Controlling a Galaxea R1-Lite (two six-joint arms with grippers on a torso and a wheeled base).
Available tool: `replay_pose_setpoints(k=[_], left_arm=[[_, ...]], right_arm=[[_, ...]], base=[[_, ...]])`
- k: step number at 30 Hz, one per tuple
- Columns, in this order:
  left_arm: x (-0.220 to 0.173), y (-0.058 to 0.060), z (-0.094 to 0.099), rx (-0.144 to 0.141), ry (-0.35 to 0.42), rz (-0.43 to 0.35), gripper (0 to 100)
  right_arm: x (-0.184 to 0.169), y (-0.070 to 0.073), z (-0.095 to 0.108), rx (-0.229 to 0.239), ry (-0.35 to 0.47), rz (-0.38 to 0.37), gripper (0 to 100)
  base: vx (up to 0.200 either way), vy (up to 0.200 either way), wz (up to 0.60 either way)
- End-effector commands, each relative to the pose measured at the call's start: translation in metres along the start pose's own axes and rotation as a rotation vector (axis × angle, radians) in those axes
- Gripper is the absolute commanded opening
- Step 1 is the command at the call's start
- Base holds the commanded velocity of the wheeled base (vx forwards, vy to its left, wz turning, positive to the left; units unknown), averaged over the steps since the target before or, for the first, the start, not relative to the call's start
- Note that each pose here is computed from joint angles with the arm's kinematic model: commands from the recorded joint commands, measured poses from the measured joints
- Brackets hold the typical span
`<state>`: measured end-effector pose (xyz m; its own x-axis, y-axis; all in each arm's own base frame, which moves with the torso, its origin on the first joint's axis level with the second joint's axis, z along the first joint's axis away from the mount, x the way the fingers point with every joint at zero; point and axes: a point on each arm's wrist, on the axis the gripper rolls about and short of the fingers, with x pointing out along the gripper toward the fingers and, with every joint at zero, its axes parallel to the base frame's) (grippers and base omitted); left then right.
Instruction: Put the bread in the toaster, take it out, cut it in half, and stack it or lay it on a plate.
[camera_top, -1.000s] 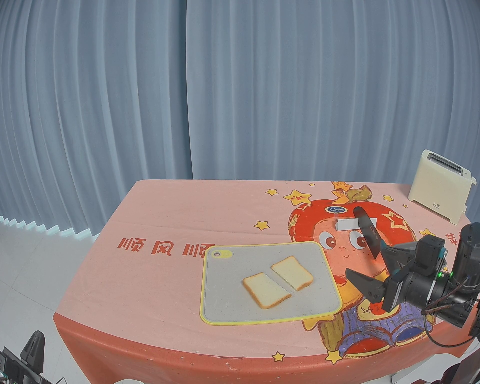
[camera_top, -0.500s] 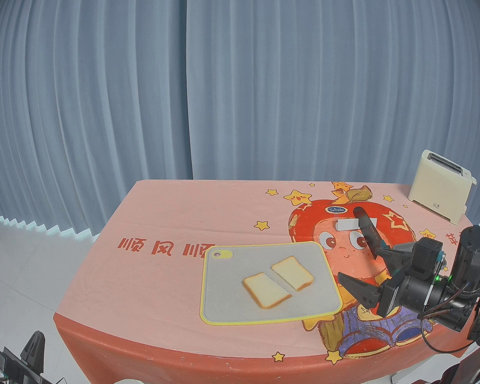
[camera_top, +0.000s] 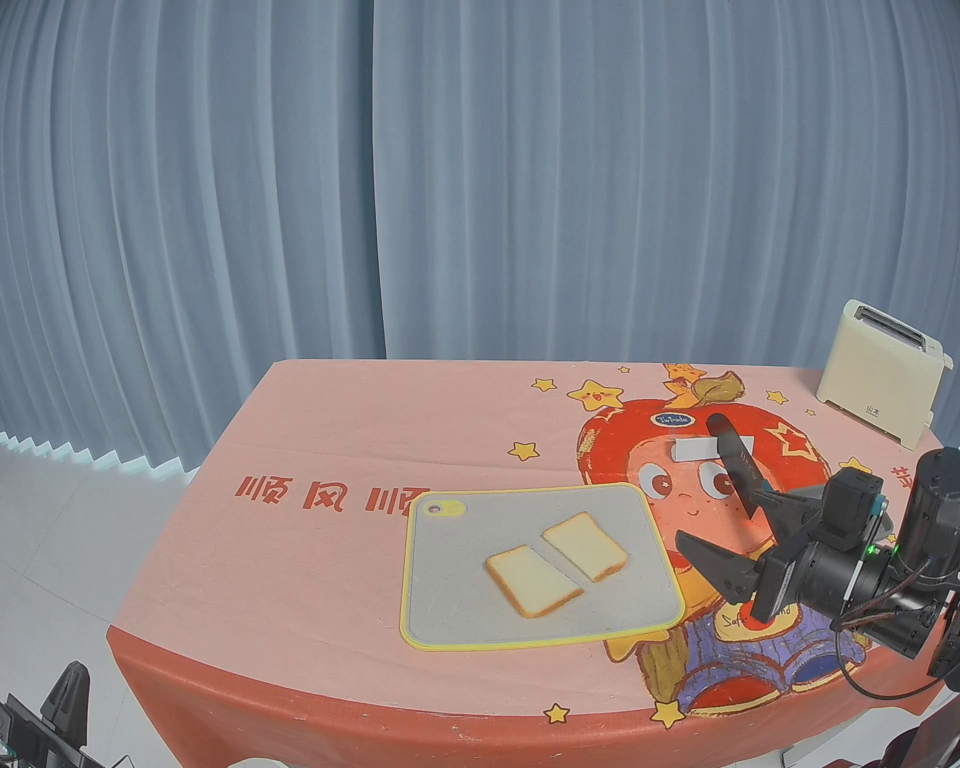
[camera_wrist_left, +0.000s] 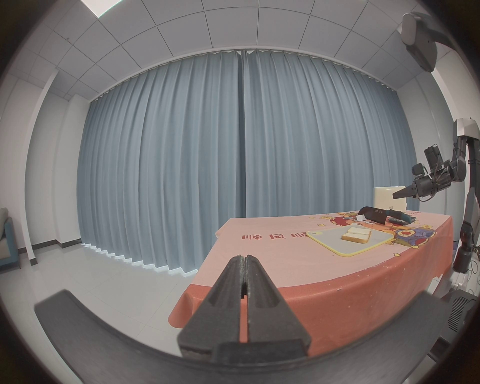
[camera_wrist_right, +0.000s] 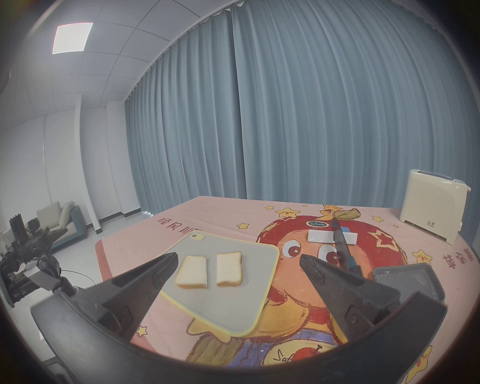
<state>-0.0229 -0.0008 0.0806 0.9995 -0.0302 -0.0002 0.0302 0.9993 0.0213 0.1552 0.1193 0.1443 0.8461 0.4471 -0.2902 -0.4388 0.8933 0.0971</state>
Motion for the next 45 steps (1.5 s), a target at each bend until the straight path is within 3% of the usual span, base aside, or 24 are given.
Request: replay_pose_setpoints(k=[1, 10, 14, 18, 28, 33, 40, 45], left_arm=[[0.0, 0.0, -0.005, 0.0, 0.0, 0.001, 0], [0.0, 0.0, -0.005, 0.0, 0.0, 0.0, 0], [0.0, 0.0, -0.005, 0.0, 0.0, 0.0, 0], [0.0, 0.0, -0.005, 0.0, 0.0, 0.001, 0], [0.0, 0.0, -0.005, 0.0, 0.0, 0.0, 0], [0.0, 0.0, -0.005, 0.0, 0.001, 0.001, 0], [0.0, 0.0, -0.005, 0.0, 0.001, 0.0, 0], [0.0, 0.0, -0.005, 0.0, 0.0, 0.0, 0]], right_arm=[[0.001, 0.002, -0.003, -0.004, 0.016, 0.018, 100], [0.001, 0.003, -0.002, -0.021, 0.018, 0.052, 100], [0.004, 0.004, 0.005, -0.052, -0.004, 0.052, 100], [0.019, 0.011, 0.031, -0.087, -0.051, 0.057, 100], [0.041, 0.019, 0.053, -0.131, 0.085, 0.041, 100], [0.041, 0.015, 0.042, -0.141, 0.205, 0.012, 100], [0.046, 0.017, 0.043, -0.136, 0.214, 0.016, 100], [0.061, 0.016, 0.032, -0.14, 0.264, 0.002, 100]], base=[[0.0, 0.0, 0.0], [0.0, 0.0, 0.0], [0.0, 0.0, 0.0], [0.0, 0.0, 0.0], [0.0, 0.0, 0.0], [0.0, 0.0, 0.0], [0.0, 0.0, 0.0], [0.0, 0.0, 0.0]])
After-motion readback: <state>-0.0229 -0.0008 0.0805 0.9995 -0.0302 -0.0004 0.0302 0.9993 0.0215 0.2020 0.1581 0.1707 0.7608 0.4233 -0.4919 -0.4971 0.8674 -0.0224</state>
